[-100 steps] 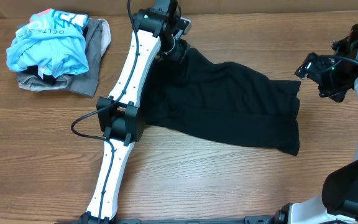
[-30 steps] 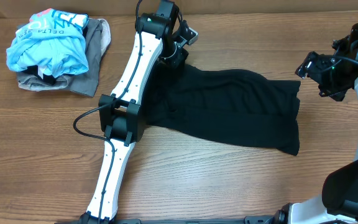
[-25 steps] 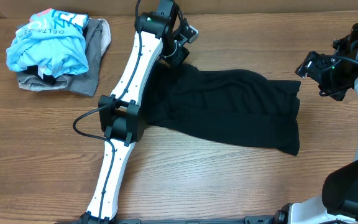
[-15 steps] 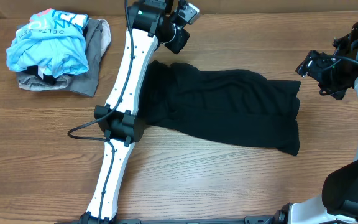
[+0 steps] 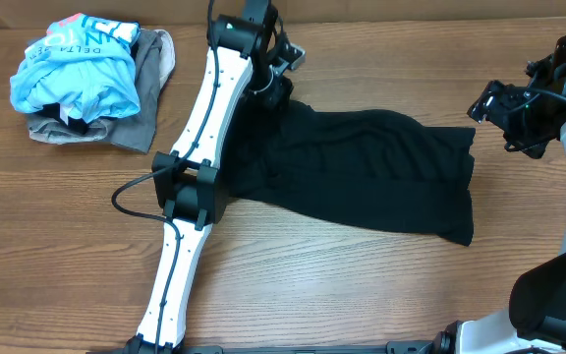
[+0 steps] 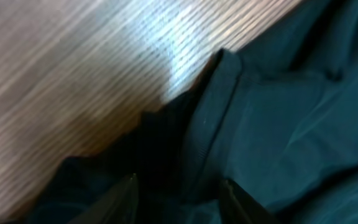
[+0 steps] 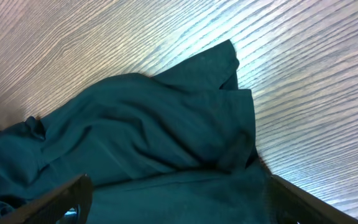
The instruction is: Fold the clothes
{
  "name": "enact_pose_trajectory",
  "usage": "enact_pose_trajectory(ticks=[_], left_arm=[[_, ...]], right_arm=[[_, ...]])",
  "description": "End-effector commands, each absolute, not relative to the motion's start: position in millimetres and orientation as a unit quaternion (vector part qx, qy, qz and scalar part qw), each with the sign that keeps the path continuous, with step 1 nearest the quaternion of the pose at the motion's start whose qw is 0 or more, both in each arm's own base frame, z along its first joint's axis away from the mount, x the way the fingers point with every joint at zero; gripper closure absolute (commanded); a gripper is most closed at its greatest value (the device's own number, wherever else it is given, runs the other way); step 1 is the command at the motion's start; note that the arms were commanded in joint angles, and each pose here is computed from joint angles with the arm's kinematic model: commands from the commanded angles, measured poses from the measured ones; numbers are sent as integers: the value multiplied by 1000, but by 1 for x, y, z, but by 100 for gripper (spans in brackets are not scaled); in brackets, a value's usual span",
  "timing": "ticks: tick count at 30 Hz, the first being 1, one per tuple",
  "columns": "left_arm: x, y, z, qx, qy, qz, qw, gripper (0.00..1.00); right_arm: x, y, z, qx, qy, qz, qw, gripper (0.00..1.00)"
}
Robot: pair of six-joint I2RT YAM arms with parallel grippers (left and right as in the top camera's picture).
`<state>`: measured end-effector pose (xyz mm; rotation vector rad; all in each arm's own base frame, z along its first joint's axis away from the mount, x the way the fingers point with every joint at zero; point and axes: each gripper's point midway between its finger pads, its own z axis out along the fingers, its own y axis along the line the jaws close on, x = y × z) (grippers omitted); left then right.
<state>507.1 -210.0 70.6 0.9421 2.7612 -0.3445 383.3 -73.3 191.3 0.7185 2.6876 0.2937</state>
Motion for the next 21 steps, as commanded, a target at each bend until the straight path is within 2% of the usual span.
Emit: enact_pose_trajectory(ticks=[1, 3, 7, 11, 17, 21], left_arm=[[507, -208, 64, 318, 936, -114, 97, 59], [509, -209, 63, 319, 936, -114, 99, 67], [517, -212, 66, 320, 933, -115, 118, 96], [530, -217, 91, 321, 926, -114, 162, 96], [552, -226, 189, 293, 900, -123, 297, 96], [549, -234, 224, 295, 886, -127, 335, 96]], right_arm=[[382, -74, 193, 250, 947, 99, 175, 10], [382, -74, 193, 250, 947, 99, 175, 9], [382, -74, 193, 250, 947, 99, 175, 10], [384, -75, 194, 250, 947, 99, 178, 10], [392, -77, 195, 247, 944, 99, 193, 11], [401, -80, 190, 246, 943, 98, 200, 12]])
